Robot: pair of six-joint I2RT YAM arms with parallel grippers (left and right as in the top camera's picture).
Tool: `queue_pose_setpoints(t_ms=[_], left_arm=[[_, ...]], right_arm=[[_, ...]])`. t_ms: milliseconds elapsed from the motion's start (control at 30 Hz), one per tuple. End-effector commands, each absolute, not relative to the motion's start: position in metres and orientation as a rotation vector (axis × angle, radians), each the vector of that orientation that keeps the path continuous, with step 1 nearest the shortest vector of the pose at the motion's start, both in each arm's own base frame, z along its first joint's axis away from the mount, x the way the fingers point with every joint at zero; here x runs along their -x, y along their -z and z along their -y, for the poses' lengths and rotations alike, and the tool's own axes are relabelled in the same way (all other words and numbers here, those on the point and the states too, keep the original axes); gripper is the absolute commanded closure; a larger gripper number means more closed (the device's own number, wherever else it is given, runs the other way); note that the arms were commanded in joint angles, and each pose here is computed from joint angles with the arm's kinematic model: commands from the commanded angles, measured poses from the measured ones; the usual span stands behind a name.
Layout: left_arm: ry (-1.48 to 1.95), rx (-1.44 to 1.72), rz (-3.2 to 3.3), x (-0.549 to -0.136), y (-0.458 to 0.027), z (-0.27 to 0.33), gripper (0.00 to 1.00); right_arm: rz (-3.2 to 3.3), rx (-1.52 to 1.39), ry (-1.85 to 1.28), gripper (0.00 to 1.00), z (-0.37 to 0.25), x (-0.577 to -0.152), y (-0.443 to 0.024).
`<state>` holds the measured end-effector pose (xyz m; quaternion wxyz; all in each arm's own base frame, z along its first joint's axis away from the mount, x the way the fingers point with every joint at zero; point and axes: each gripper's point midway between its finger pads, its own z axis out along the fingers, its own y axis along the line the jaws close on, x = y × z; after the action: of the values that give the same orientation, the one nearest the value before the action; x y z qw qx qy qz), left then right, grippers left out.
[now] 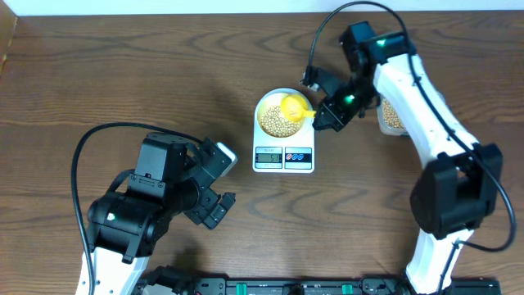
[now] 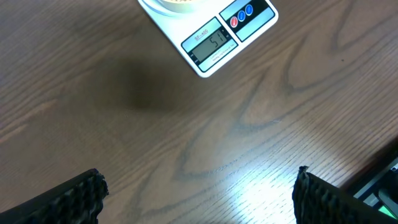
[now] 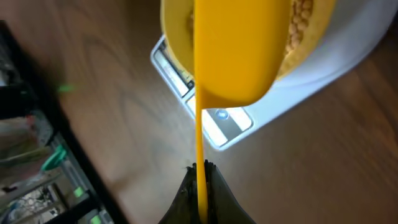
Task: Scoop item into bowl and weigh 50g on scale
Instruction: 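Move the scoop back to the soybean tub and dip it, then carry the scoop over the yellow bowl and tilt it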
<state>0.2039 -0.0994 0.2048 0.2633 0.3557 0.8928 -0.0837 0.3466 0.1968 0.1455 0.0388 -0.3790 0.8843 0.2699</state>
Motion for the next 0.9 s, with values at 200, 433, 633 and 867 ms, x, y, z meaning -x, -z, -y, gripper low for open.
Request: queue_pose_setpoints(t_ms=[200,433,633,867], left_arm=[[0.209,-0.952,-2.387,-0.208,-0.216,0.098,0.02],[0.209,-0.952,-2.387,-0.208,-0.216,0.098,0.02],[0.209,-0.952,-2.387,-0.208,-0.216,0.098,0.02],[0.209,-0.952,-2.388,-0.208,-0.216,0.098,0.02]], right_arm=[[-2.719,0.825,-0.862,0.99,-0.121,-0.335,-0.218],[-2.858,0.539,-0.684,0.99,-0.034,-0.34,-0.208],[-2.94,0.449,-0.283,0.99,0.036,-0.351,-0.193],[-2.945,0.453,0.18,0.99,0.063,-0.372,-0.191]])
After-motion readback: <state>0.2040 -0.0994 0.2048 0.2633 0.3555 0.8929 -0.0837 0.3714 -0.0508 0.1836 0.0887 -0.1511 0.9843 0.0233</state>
